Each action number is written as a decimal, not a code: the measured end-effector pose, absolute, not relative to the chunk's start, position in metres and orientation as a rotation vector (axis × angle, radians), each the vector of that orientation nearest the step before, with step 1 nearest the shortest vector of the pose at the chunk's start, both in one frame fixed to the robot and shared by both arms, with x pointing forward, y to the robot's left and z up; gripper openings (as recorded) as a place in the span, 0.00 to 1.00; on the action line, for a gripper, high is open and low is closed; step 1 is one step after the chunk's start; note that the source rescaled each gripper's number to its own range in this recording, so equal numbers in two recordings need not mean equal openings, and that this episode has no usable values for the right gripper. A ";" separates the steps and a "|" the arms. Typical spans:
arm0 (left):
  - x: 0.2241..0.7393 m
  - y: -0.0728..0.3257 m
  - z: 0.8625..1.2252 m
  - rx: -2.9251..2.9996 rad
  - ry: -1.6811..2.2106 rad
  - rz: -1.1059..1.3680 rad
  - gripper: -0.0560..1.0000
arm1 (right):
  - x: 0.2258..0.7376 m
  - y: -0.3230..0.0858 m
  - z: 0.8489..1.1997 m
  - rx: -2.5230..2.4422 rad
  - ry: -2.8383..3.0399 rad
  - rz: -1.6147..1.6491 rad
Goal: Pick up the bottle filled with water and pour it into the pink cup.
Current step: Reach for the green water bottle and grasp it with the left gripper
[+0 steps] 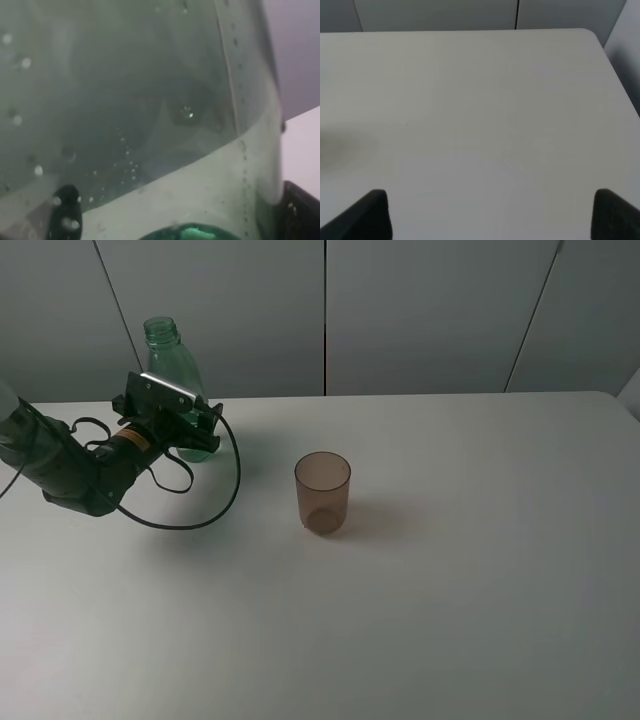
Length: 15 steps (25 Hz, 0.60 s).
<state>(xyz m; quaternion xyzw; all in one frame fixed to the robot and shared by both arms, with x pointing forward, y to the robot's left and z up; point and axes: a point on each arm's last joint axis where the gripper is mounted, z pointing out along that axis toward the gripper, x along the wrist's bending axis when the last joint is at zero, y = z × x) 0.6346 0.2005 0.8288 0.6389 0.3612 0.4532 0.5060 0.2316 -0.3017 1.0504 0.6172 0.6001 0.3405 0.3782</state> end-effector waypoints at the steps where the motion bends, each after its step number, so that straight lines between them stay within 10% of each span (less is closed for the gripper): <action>1: 0.635 0.200 0.829 1.541 0.867 1.093 0.99 | 0.232 -0.302 1.050 1.577 1.534 0.870; 9: 0.635 0.200 0.829 1.524 0.888 1.070 0.91 | 0.232 -0.302 1.050 1.577 1.534 0.870; 12: 0.635 0.200 0.829 1.513 0.901 1.057 0.21 | 0.232 -0.302 1.050 1.577 1.534 0.870; 15: 0.635 0.199 0.828 1.516 0.899 1.053 0.08 | 0.232 -0.302 1.050 1.577 1.534 0.870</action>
